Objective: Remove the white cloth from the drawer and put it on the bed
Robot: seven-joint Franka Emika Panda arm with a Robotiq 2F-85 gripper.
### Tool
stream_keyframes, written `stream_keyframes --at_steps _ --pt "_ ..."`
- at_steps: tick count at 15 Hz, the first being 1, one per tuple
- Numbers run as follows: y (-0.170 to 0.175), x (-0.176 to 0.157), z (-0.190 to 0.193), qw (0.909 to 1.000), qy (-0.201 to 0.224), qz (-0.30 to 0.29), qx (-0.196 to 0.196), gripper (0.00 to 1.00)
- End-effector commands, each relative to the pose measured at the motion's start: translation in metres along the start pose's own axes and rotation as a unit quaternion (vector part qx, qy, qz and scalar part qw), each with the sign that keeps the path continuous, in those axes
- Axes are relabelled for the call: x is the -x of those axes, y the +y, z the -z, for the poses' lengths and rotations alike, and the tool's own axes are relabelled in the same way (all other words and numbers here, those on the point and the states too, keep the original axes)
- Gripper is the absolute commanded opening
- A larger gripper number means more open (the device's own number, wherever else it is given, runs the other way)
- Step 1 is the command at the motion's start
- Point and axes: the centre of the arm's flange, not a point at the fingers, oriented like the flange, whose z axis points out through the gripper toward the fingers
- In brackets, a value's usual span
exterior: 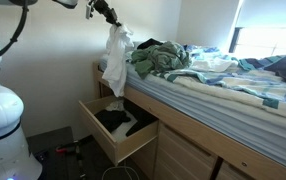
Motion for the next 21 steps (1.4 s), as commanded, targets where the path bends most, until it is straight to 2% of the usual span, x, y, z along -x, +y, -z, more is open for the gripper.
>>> stream_keyframes --at_steps 1,4,7,13,15,21 --pt "-0.002 -0.052 0.037 0.9972 0.070 -0.005 0.026 0.01" --pt "0.009 -0.093 0.062 0.9891 0.137 -0.020 0.049 0.01" --pt "0.018 -0.127 0.071 0.9795 0.190 -0.042 0.052 0.01" --pt "0.020 -0.186 0.059 0.9632 0.247 -0.096 0.045 0.01" --pt "0.026 -0.203 0.064 0.9550 0.271 -0.108 0.051 0.01" --pt "0.055 -0.220 0.098 0.9228 0.350 -0.142 0.074 0.01"
